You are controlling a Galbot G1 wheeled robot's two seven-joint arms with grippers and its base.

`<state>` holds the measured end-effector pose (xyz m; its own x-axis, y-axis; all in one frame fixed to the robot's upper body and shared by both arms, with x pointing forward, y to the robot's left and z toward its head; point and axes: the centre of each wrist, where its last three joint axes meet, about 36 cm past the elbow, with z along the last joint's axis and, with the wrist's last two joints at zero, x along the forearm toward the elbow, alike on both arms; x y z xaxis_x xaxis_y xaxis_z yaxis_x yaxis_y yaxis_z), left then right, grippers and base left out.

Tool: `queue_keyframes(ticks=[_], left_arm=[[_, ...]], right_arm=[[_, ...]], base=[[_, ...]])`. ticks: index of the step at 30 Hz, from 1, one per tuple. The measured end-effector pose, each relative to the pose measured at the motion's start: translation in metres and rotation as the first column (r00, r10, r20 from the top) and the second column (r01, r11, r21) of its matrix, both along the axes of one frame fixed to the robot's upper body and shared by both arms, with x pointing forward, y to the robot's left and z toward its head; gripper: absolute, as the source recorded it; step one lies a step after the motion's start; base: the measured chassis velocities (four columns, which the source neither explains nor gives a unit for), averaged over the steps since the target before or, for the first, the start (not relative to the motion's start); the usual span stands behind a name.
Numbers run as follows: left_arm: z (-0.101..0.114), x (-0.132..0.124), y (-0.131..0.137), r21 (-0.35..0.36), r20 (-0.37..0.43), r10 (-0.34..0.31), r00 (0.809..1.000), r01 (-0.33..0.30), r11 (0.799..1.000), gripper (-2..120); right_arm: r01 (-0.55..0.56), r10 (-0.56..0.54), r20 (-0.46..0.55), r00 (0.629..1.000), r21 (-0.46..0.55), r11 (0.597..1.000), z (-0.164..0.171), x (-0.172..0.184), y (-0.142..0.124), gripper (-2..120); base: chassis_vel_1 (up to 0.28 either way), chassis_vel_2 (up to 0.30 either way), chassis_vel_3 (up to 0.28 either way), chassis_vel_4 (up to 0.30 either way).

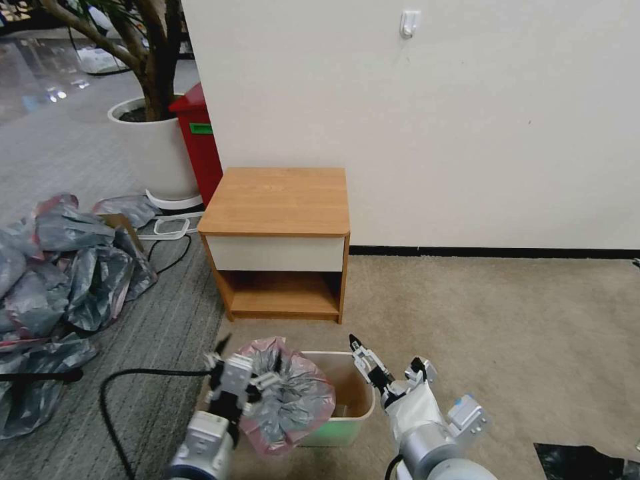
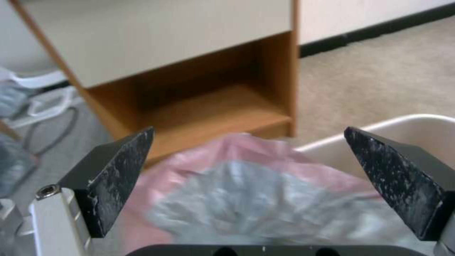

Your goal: Pick up the garbage bag from the table and place it over the trash can.

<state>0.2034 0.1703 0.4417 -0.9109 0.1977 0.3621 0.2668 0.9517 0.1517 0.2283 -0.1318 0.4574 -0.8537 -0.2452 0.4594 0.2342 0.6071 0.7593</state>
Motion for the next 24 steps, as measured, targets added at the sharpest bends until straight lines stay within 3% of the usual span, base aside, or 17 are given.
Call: queue_keyframes(ticks=[5, 11, 12, 15, 18, 24], left_arm=[[-0.003, -0.007, -0.009, 0.000, -0.040, -0.006, 0.999, 0.006, 1.000, 100], [-0.010, -0.010, -0.010, 0.049, -0.105, 0.043, 0.993, -0.038, 0.998, 97], [-0.010, -0.011, -0.010, 0.068, -0.127, 0.063, 0.990, -0.055, 0.996, 88], [-0.011, -0.013, -0.009, 0.087, -0.141, 0.084, 0.986, -0.073, 0.994, 82], [-0.013, -0.013, -0.005, 0.120, -0.157, 0.113, 0.981, -0.095, 0.988, 67], [-0.019, -0.009, -0.003, 0.141, -0.160, 0.132, 0.978, -0.109, 0.984, 50]], right_arm=[[0.003, -0.003, -0.001, 1.000, 0.000, 1.000, -0.001, 0.000, 0.001, 100], [0.008, -0.008, 0.001, 1.000, 0.001, 1.000, -0.001, 0.001, 0.002, 100], [0.011, -0.011, 0.000, 1.000, 0.001, 1.000, -0.002, 0.001, 0.002, 100], [0.013, -0.013, -0.001, 1.000, 0.000, 1.000, -0.003, 0.002, 0.002, 100], [0.020, -0.020, -0.004, 1.000, -0.005, 1.000, -0.006, 0.003, 0.002, 100], [0.026, -0.026, -0.003, 1.000, -0.011, 1.000, -0.007, 0.003, 0.001, 100]], base=[[0.000, 0.000, 0.000, 0.000], [0.000, 0.000, 0.000, 0.000], [0.000, 0.000, 0.000, 0.000], [0.000, 0.000, 0.000, 0.000], [0.000, 0.000, 0.000, 0.000], [0.000, 0.000, 0.000, 0.000]])
